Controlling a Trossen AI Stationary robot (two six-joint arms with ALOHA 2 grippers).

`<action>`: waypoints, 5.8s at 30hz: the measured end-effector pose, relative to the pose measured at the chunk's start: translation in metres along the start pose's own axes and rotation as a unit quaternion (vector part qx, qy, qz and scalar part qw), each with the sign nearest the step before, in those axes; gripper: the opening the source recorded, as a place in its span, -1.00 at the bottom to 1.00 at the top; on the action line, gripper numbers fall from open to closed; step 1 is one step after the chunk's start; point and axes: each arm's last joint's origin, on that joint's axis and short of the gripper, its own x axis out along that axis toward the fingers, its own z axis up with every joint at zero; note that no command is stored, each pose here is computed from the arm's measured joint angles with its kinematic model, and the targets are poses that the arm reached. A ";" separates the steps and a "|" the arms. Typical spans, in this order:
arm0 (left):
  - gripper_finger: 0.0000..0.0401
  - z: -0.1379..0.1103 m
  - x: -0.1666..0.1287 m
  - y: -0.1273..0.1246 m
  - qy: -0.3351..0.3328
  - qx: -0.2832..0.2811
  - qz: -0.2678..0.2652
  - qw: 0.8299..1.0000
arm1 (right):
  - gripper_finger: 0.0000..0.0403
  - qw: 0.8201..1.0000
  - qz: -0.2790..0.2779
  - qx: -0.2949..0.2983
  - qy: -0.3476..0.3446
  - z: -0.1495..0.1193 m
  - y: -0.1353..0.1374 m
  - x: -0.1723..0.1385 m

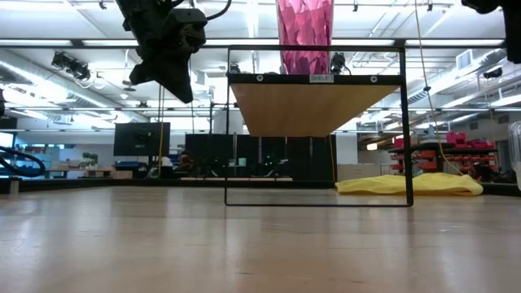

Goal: Stack small to large cups/mugs on shelf
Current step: Put the transparent mug on the shelf

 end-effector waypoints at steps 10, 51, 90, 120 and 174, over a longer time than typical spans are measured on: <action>-0.83 -0.001 0.000 0.001 0.003 0.006 0.003 1.000 | -0.93 0.996 -0.090 -0.020 0.011 -0.022 -0.011 0.024; -0.80 0.000 0.000 0.000 0.000 -0.040 0.000 0.999 | -0.97 0.994 0.077 -0.075 0.029 -0.041 0.015 0.120; -0.77 0.001 0.000 -0.001 -0.006 -0.067 -0.006 0.998 | -0.96 0.977 0.136 -0.162 0.035 -0.035 0.045 0.061; -0.79 0.001 0.000 -0.002 0.000 -0.090 -0.011 0.996 | -0.91 0.967 0.188 -0.169 0.025 -0.027 0.051 0.049; -0.78 0.001 0.000 -0.001 0.001 -0.064 -0.012 0.998 | -0.57 0.989 0.038 -0.143 0.011 -0.033 0.105 0.037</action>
